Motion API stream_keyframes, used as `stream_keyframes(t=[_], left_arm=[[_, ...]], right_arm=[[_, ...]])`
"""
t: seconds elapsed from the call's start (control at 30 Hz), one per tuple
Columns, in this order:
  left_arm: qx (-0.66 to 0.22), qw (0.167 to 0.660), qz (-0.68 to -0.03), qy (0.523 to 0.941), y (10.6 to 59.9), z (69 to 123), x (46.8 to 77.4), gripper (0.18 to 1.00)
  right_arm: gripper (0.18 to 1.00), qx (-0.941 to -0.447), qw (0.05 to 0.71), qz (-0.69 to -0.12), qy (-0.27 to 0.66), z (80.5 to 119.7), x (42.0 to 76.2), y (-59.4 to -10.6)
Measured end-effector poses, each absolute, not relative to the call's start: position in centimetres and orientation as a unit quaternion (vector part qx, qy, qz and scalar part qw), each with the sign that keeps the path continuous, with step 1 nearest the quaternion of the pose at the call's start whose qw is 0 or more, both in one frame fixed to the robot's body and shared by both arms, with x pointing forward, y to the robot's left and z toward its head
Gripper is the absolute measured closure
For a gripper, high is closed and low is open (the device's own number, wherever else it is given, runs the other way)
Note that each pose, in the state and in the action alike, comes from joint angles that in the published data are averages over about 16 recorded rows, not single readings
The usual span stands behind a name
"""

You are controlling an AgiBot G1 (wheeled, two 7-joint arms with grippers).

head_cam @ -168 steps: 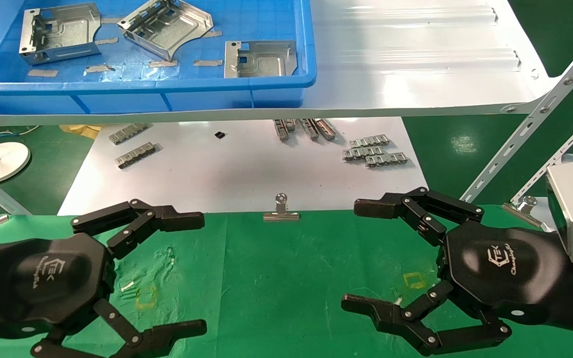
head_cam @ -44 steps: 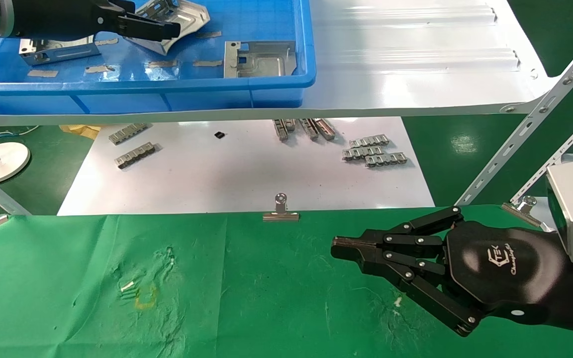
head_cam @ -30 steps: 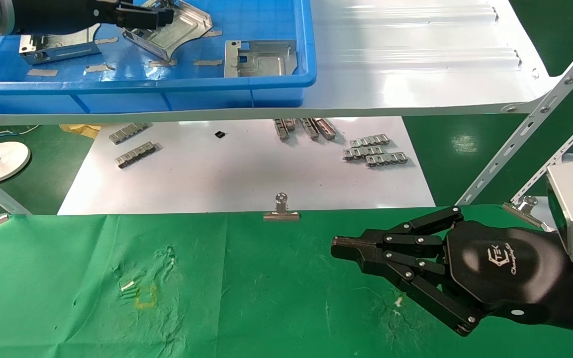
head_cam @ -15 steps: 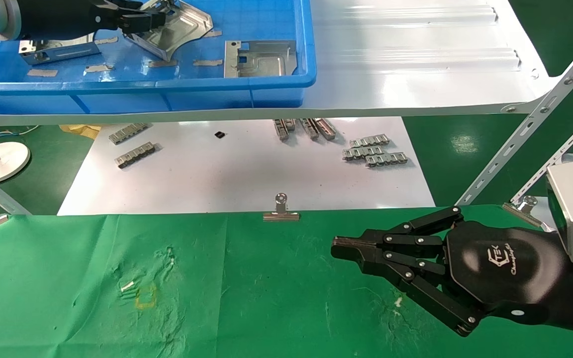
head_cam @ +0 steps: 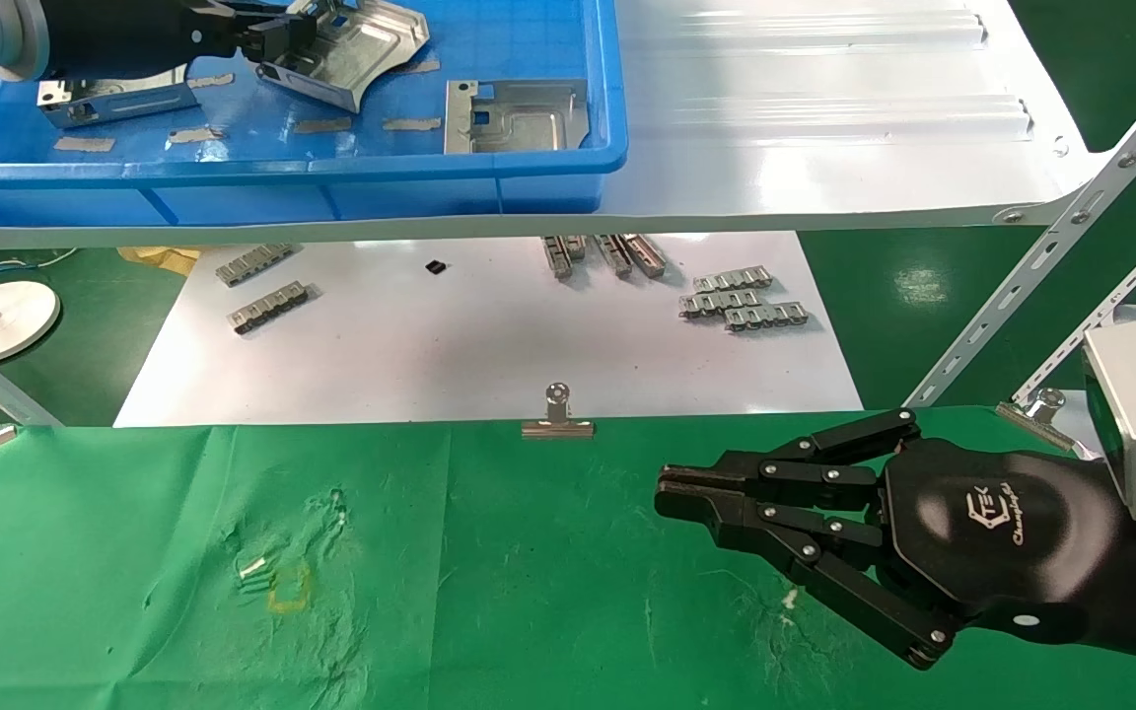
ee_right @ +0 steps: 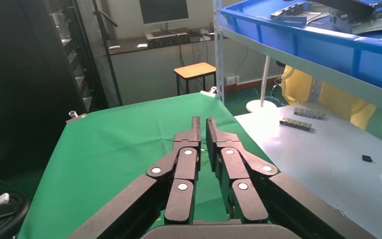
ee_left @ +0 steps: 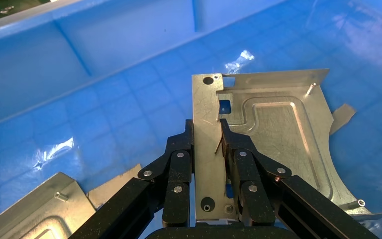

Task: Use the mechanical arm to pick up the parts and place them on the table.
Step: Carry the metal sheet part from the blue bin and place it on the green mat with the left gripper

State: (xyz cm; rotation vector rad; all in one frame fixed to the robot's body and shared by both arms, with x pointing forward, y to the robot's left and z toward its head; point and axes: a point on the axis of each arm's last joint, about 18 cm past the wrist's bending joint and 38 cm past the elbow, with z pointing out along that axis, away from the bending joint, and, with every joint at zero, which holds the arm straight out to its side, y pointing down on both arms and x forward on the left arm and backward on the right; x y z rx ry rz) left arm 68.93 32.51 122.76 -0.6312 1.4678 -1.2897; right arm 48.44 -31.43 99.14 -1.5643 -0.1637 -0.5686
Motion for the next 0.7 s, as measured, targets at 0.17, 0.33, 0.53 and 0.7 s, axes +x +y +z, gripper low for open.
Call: stream_keyframes(t=[0.17,0.33,0.53,0.7], left_arm=[[-0.257,0.508,-0.553,0.609,32.8,123.0,68.3,0.902],[-0.242,0.495,-0.570,0.609,33.3,123.1,67.3,0.911],[-0.206,0.481,-0.589,0.616,34.0,123.1,65.6,0.911],[-0.161,0.468,-0.605,0.624,34.5,122.8,63.7,0.912]], right_arm=[[0.938,-0.694,0.670,-0.252,-0.073,99.1,48.4,-31.4],[0.882,-0.694,0.670,-0.252,-0.073,99.1,48.4,-31.4],[0.782,-0.694,0.670,-0.252,-0.073,99.1,48.4,-31.4],[0.659,-0.694,0.670,-0.252,-0.073,99.1,48.4,-31.4]])
